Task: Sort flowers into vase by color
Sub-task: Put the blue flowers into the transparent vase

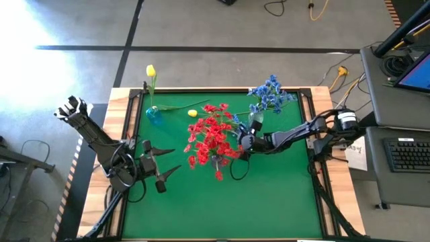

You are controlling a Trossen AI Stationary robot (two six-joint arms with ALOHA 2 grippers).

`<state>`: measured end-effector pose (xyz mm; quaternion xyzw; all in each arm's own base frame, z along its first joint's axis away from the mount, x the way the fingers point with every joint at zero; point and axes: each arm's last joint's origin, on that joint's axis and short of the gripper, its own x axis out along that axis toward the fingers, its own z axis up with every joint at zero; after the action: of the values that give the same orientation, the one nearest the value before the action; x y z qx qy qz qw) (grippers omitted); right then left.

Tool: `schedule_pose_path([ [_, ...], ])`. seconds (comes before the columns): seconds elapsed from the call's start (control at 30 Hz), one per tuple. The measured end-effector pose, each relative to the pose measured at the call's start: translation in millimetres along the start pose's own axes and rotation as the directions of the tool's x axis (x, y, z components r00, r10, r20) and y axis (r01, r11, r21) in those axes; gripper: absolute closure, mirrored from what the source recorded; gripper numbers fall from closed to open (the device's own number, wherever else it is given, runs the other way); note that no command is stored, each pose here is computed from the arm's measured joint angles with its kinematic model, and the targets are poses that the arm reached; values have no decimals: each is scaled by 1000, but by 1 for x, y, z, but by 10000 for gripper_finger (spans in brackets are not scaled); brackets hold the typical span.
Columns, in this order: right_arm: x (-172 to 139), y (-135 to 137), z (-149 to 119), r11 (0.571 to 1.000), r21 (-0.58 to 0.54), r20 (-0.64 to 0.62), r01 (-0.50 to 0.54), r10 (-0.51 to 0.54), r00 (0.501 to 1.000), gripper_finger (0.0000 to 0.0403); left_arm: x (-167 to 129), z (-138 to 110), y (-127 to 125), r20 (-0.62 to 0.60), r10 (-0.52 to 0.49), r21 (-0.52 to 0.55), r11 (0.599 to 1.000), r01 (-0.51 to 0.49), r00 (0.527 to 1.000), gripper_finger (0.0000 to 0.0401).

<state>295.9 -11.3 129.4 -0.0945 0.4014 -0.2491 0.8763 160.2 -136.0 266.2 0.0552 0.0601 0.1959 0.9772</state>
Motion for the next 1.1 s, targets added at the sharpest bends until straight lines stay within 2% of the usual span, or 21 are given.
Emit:
schedule_pose_path([
  [0.13, -7, 6, 3, 1000, -13, 12, -16, 16, 1000, 390, 0, 0, 0, 0, 0, -5, 1000, 0, 1000, 127],
  [0.47, -35, 10, 11, 999, -29, -61, -46, 44, 997, 390, 0, 0, 0, 1, 0, -6, 1000, 0, 1000, 127],
  [0.83, -65, 2, 8, 997, 55, -109, -50, 56, 992, 390, 0, 0, 0, 0, -1, -9, 1000, 1, 1000, 127],
  [1.1, -86, -3, -2, 995, 98, -212, -35, 56, 976, 390, 0, 0, 0, 0, -1, -9, 1000, 1, 1000, 127],
])
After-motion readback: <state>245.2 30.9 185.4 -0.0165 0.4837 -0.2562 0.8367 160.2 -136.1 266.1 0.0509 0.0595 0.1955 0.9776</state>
